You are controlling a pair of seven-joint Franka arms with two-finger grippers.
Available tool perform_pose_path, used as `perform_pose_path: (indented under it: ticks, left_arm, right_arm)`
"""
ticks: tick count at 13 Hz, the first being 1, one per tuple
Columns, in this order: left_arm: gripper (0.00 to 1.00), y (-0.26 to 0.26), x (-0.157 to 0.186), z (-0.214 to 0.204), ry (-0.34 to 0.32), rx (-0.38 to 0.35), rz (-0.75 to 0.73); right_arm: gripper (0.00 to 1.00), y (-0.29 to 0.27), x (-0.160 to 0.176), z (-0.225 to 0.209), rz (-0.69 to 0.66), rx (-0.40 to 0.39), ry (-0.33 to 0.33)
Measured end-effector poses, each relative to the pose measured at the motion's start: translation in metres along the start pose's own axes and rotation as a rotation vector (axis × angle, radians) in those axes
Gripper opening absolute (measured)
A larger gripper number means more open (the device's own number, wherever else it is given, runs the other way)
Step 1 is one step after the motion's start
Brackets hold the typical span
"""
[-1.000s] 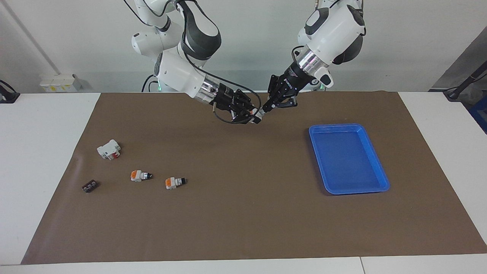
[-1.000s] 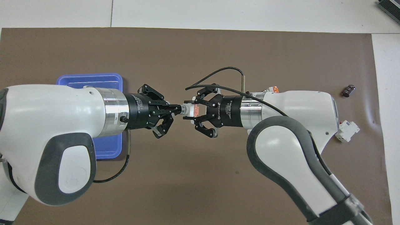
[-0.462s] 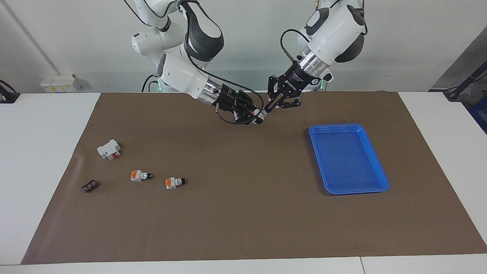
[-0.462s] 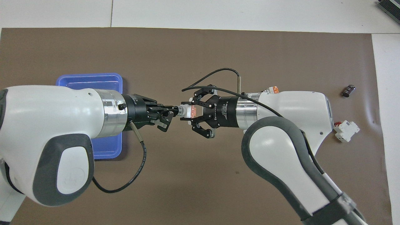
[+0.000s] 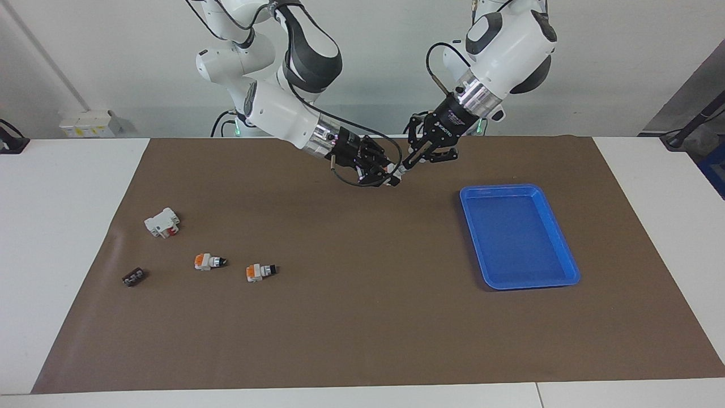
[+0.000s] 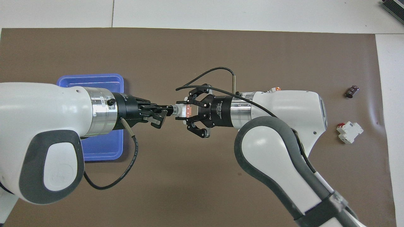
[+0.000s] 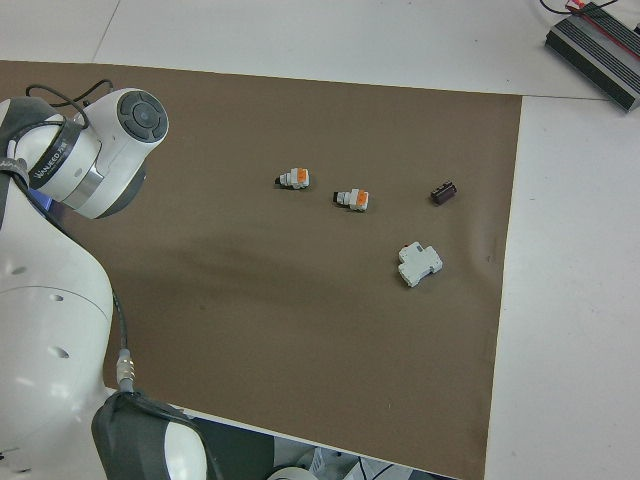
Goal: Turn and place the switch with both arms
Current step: 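Open the right gripper and withdraw it while the left gripper holds the switch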
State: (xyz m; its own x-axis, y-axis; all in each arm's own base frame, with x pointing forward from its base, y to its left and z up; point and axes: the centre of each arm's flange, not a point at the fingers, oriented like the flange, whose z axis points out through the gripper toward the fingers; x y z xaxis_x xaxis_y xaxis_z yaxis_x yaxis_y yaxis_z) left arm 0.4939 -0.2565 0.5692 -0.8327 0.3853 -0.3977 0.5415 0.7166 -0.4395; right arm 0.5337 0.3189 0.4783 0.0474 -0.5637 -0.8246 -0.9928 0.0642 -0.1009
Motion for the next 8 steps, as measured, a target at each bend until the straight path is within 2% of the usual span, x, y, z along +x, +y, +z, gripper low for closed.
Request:
perform_pose_path:
  ticks: [2,3,5,6,8]
  left_arm:
    - [0.10,0.000,0.000,0.000,0.000,0.000,0.000]
    - [0.10,0.008,0.001,-0.001,0.002,-0.025,0.001]
    - [0.10,0.057,0.009,-0.012,0.007,-0.118,-0.025]
    - [0.10,0.069,0.012,-0.016,0.011,-0.142,-0.027]
    - [0.10,0.069,0.012,-0.016,0.022,-0.160,0.008]
  right_arm:
    - [0.41,0.000,0.000,0.000,0.000,0.000,0.000]
    - [0.45,-0.002,0.000,-0.005,-0.001,0.011,0.001]
    - [0.70,-0.010,-0.002,-0.036,-0.032,0.040,0.020]
    - [0.82,-0.011,-0.004,-0.051,-0.071,0.047,0.055]
    - [1.00,-0.015,-0.002,-0.073,-0.181,0.057,0.175]
